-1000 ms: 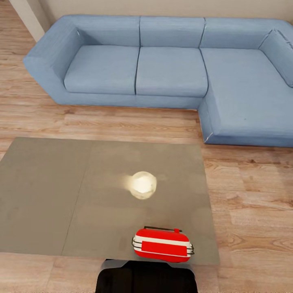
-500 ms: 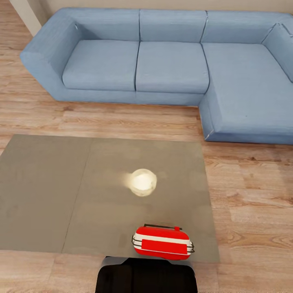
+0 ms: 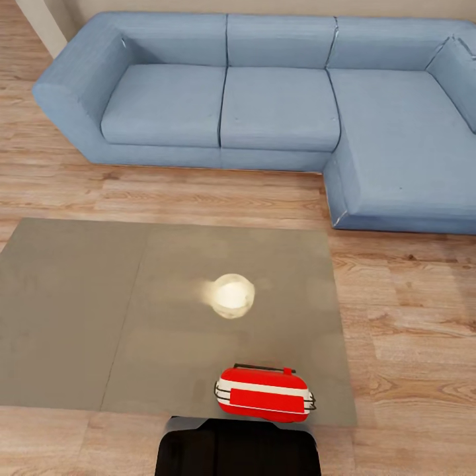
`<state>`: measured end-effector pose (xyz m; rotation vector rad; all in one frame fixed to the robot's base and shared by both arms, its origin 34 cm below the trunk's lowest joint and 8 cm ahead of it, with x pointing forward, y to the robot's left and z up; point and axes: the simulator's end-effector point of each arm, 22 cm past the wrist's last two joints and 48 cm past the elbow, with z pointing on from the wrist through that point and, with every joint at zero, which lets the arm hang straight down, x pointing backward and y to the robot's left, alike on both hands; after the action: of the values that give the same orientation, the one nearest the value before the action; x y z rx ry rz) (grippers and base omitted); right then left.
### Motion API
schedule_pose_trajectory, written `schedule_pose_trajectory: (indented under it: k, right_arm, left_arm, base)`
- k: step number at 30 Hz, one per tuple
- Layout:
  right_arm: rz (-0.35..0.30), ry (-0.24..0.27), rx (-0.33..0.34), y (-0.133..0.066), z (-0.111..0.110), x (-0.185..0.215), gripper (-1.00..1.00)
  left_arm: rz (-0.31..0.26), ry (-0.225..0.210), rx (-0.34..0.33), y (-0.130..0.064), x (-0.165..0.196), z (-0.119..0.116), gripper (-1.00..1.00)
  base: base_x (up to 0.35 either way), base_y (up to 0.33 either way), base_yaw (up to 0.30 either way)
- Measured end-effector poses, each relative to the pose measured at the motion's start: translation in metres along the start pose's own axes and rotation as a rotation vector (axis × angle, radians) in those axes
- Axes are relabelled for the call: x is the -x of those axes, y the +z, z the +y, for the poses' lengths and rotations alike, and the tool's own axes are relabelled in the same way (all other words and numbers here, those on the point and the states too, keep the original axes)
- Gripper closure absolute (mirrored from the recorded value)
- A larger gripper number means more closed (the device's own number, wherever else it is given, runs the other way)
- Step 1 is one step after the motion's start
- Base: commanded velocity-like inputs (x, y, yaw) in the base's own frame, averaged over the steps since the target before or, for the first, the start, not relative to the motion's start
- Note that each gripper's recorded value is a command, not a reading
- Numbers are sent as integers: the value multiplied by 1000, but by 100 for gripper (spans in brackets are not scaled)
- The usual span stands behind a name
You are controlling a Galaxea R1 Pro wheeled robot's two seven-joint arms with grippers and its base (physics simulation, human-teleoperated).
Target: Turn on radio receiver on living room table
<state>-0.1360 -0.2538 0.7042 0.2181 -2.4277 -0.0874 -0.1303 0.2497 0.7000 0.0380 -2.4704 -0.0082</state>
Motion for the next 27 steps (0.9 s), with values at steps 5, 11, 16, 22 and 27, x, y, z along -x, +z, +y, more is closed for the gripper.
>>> schedule_pose_trajectory:
  k: [5,11,16,22,27]
  right_arm:
    - [0,0,0,0,0,0,-100]
    - [0,0,0,0,0,0,-100]
    - [0,0,0,0,0,0,-100]
    - [1,2,-1,0,0,0,-100]
    - [2,3,-2,0,0,0,-100]
  left_arm:
    - [-3,0,-1,0,1,0,-100]
    - [-3,0,-2,0,0,-1,-100]
    - [2,1,-3,0,-2,-1,-100]
    - [2,1,-3,0,-2,-2,-100]
    - [2,1,-2,0,-3,-1,-100]
  base:
    - [-16,0,0]
    - [-258,0,0]
    - [-338,0,0]
    - [-234,0,0]
    - [-35,0,0]
